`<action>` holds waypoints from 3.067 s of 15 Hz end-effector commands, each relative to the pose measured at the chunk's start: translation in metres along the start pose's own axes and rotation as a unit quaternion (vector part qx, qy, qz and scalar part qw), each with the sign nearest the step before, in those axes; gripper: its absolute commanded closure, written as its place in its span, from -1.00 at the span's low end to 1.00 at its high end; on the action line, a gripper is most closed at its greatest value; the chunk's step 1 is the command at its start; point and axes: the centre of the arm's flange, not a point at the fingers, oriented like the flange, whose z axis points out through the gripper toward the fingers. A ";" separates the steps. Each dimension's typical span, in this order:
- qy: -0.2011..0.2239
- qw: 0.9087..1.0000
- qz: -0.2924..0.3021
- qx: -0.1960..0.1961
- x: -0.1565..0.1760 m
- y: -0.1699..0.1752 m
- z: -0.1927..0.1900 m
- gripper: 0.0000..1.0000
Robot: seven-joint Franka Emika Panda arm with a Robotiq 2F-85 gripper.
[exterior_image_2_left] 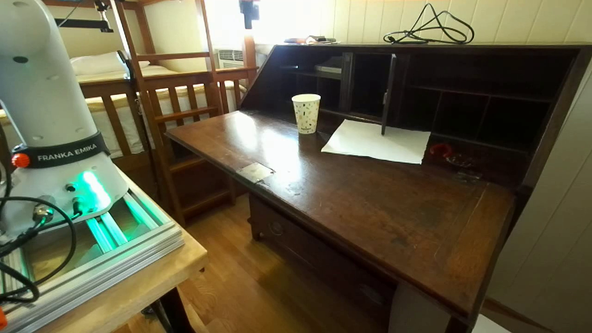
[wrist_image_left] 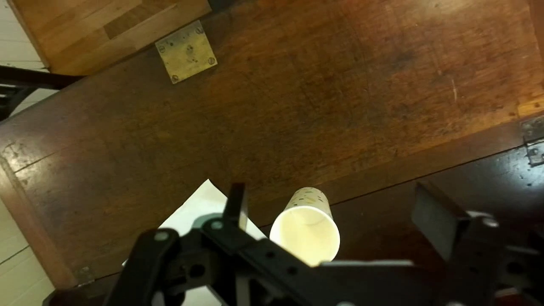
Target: Put the coffee cup on top of the cabinet.
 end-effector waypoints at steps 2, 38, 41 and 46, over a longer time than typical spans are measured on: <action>-0.064 0.997 -0.009 0.032 0.038 -0.009 0.043 -1.00; 0.037 0.982 -0.175 0.067 0.124 -0.036 0.204 -0.14; 0.049 0.981 -0.181 0.059 0.132 -0.036 0.192 0.28; 0.053 0.977 -0.202 0.037 0.129 -0.040 0.192 0.95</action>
